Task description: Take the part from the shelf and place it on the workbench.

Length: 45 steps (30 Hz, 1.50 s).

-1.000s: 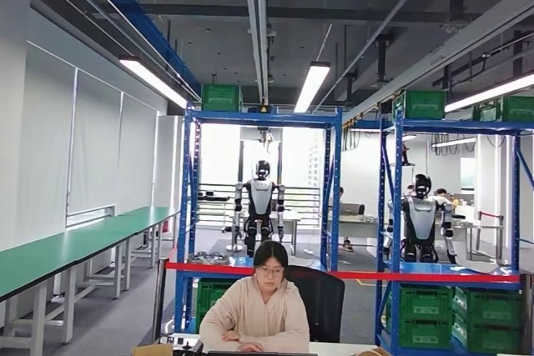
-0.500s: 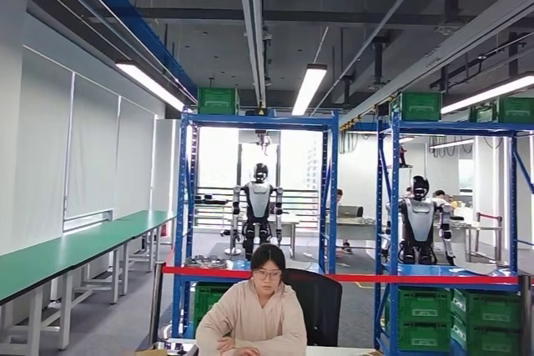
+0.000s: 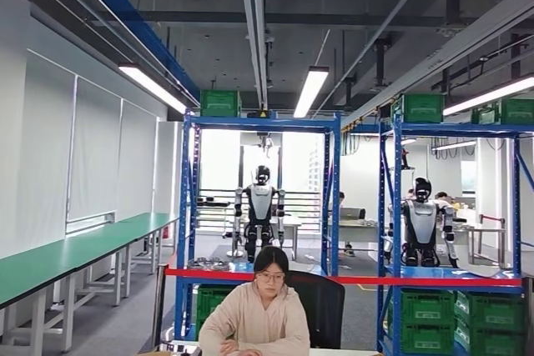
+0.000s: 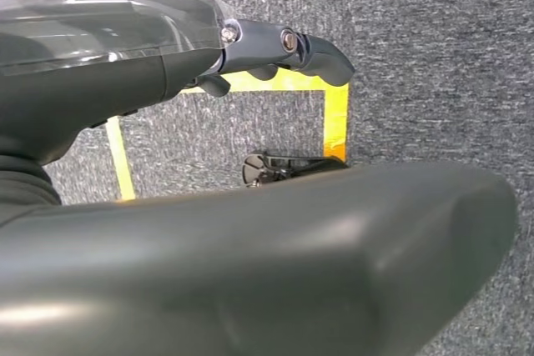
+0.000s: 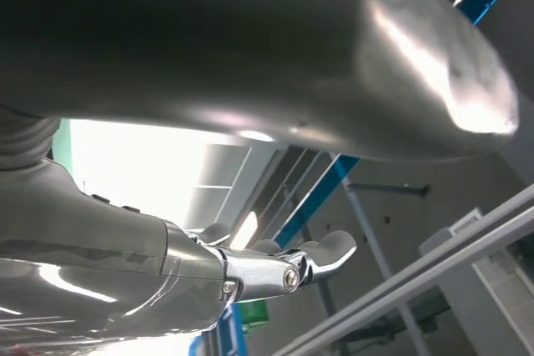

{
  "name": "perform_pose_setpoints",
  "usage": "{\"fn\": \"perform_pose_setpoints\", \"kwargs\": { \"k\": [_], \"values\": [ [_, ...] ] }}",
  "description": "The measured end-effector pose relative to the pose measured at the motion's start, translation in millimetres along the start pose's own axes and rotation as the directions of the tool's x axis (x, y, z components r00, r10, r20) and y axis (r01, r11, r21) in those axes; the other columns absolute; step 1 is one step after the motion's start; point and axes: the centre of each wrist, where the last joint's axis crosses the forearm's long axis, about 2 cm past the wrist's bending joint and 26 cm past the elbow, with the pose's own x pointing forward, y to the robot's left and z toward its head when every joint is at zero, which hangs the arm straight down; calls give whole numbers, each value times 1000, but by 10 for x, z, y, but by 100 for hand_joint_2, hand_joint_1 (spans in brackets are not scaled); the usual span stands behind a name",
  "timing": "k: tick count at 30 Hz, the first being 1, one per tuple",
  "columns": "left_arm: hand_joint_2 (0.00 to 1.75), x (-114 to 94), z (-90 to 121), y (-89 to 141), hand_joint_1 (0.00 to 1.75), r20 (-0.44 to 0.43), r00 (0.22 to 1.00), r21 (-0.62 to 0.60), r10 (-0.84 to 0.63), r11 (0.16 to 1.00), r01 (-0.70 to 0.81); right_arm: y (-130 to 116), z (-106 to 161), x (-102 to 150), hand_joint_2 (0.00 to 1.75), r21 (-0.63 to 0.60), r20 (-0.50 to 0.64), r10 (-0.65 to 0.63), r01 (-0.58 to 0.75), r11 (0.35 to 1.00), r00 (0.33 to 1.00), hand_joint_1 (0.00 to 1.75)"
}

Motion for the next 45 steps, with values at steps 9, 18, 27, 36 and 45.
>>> {"fn": "perform_pose_setpoints", "kwargs": {
  "k": [9, 18, 27, 36, 45],
  "values": [
    [0, -19, 10, -7, 0, -1, 1000, 8, 11, 1000, -11, 158, -23, 74, 0, 33, 9, 44, -44, 998, 999, 0],
    [0, -60, 31, -24, 0, -13, 1000, 15, 24, 1000, -24, 294, 48, 178, 0, 62, -16, 129, -127, 990, 992, 0],
    [0, -64, 32, -42, 0, -16, 999, 24, 32, 999, -32, 322, 106, 248, 0, 70, -28, 130, -128, 989, 991, 0],
    [0, -114, 56, -110, 0, -43, 998, 20, 38, 999, -37, 360, 256, 293, 0, 46, -68, 100, -97, 994, 993, 0],
    [0, -122, 60, -124, 0, -38, 998, 33, 53, 998, -51, 394, 566, 310, 0, 9, -184, 88, -88, 996, 979, 0]
  ]
}}
